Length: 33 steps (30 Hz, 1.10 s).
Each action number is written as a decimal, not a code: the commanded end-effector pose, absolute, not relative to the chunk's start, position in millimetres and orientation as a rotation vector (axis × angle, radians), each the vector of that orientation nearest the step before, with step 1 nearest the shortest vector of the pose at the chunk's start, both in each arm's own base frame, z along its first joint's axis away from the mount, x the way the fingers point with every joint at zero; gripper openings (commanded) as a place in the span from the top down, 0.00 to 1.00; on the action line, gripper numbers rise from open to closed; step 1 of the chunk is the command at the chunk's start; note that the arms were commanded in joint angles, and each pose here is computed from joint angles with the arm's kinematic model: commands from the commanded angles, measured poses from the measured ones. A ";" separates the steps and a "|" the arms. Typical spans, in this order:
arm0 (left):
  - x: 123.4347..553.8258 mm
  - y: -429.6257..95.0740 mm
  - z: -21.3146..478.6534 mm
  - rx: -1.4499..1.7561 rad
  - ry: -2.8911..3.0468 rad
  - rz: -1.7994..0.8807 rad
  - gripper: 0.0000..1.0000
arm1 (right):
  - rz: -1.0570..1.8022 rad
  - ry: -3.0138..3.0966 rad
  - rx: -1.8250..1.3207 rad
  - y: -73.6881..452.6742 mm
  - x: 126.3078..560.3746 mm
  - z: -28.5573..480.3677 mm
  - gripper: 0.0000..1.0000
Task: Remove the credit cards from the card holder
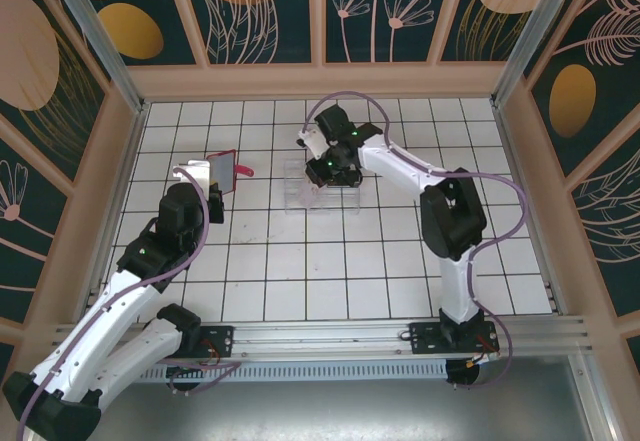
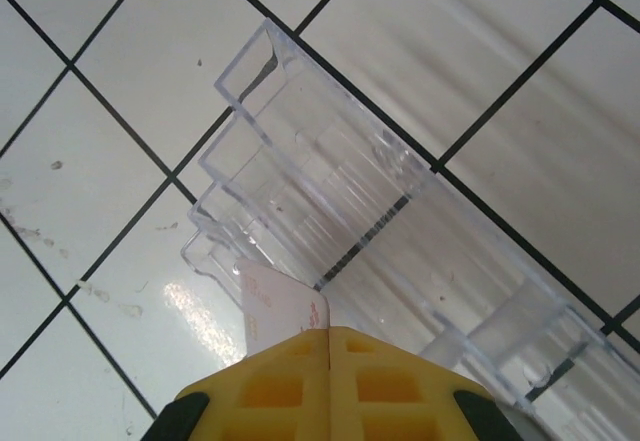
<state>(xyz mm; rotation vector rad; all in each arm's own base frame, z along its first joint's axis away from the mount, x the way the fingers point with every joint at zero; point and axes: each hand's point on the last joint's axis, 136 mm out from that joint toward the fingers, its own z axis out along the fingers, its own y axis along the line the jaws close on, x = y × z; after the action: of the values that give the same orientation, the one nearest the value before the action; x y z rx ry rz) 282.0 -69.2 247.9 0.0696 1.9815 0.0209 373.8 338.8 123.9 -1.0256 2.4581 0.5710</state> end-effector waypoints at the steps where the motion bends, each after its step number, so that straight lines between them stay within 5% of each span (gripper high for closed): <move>1: 283.9 -65.8 256.9 0.055 1.940 0.032 1.00 | 0.643 2.367 -0.945 336.4 379.8 157.1 1.00; 20: 284.7 -64.0 256.0 0.051 1.937 0.046 1.00 | 0.912 1.662 -1.165 348.5 354.6 231.3 1.00; 33: 285.9 -64.7 253.2 0.056 1.941 0.051 1.00 | 0.796 1.432 -1.266 355.3 361.5 210.3 1.00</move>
<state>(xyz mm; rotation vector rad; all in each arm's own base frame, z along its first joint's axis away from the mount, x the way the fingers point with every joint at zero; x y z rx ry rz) 282.1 -68.5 244.3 0.0762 1.9843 0.0320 357.0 349.3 200.4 -1.2366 1.5537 0.8267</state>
